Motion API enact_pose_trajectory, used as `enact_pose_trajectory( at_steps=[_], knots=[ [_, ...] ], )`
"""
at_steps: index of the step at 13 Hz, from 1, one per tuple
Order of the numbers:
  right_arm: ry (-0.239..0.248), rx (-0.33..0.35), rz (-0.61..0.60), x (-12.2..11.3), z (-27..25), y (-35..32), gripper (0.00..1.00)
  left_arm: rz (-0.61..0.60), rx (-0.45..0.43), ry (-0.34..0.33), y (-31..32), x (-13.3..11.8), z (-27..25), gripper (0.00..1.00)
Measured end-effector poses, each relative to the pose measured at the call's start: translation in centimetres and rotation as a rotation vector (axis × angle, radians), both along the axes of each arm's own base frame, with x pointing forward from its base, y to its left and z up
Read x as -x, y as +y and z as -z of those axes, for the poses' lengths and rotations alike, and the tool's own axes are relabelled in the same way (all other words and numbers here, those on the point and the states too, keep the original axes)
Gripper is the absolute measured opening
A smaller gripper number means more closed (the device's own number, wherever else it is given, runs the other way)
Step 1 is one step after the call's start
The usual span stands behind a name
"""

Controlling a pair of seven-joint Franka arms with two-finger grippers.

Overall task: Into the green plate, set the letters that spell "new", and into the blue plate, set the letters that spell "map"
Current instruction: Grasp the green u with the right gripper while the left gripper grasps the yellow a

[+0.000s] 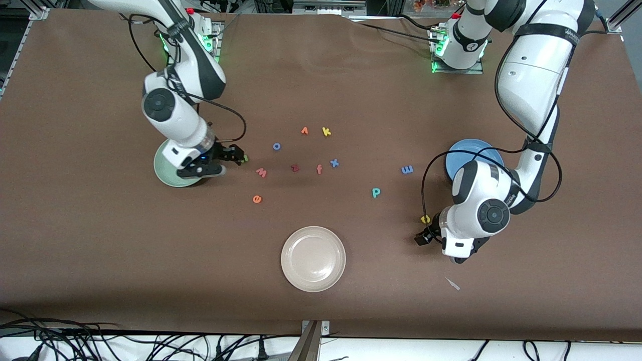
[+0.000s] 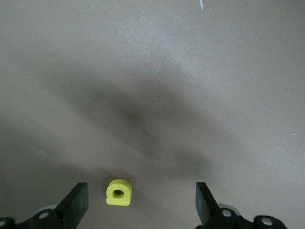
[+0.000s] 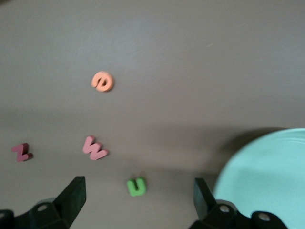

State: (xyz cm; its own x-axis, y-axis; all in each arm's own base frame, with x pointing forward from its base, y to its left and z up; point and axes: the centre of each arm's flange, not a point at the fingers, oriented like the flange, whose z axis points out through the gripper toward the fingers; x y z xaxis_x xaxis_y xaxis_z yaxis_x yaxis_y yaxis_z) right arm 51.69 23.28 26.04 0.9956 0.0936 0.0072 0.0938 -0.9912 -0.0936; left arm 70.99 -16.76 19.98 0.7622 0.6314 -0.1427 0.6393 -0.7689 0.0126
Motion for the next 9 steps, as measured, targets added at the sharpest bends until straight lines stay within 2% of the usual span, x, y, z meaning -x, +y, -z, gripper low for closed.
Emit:
enact_pose_trajectory(
  at_steps=[4,7,9],
  knots=[
    [0.016,0.025,-0.092,1.4,4.4,2.4,1.0,-0.002,-0.01,0.018,0.2,0.2,0.9,0.98],
    [-0.002,0.077,-0.178,1.8,5.1,2.5,1.0,0.017,-0.03,0.075,0.4,0.9,1.8,0.94],
    [0.006,0.099,-0.208,2.5,5.8,2.3,1.0,0.039,-0.035,0.106,0.5,1.3,2.0,0.93]
  ],
)
